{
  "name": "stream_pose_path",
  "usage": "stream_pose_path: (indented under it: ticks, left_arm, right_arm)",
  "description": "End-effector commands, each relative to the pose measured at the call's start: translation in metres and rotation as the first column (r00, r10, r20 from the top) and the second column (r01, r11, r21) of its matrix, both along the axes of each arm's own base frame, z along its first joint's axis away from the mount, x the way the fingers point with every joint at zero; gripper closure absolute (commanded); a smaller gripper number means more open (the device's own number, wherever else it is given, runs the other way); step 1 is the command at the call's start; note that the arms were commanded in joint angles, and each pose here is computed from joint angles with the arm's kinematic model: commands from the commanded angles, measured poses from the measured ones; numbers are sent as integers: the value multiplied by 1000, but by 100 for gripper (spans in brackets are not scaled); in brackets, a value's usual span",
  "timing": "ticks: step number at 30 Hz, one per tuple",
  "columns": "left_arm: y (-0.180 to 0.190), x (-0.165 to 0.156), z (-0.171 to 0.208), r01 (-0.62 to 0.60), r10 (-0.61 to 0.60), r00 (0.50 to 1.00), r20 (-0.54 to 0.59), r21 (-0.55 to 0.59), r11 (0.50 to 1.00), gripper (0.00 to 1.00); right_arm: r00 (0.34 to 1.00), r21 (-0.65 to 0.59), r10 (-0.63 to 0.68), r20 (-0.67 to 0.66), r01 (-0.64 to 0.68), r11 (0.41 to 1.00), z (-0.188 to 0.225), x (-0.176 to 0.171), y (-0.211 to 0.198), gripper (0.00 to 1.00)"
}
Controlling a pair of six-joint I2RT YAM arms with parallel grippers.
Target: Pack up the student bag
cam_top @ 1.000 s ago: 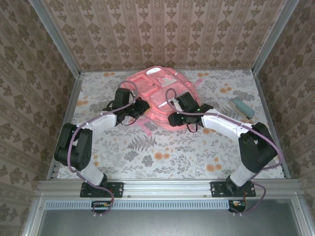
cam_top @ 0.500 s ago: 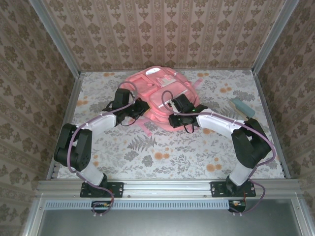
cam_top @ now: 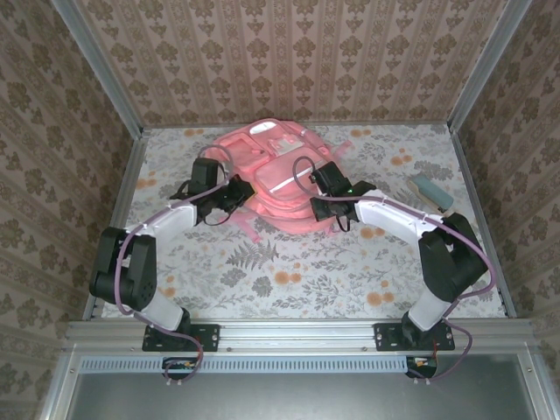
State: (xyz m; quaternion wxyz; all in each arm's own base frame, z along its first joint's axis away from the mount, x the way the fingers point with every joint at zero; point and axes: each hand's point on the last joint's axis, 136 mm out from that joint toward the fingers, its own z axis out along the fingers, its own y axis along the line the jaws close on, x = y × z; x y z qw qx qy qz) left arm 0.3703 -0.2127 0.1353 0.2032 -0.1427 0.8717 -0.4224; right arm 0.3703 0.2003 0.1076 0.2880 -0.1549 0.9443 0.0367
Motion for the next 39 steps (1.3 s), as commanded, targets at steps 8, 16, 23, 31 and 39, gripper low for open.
stream_pose_path:
  ticks: [8,16,23,31,39]
  left_arm:
    - [38,23,12,-61,53,995,88,87,994,84]
    - [96,21,9,-209,201,978,60,204,956,39]
    - [106,-26,10,-287,288,957,17,139,948,29]
    - [78,-63,18,-282,280,959,-41,-91,955,37]
    - [63,-60,19,-283,279,959,-45,-134,950,53]
  right_arm:
    - [983,315,178,-46,-155,936,38,-26,63,100]
    - [959,548,265,-101,-169,819,44,-49,132,100]
    - [943,581,315,-109,-197,790,41,-47,178,100]
    - [932,605,343,-116,-208,769,41,-45,200,100]
    - [927,602,354,-124,-214,769,39,-50,204,100]
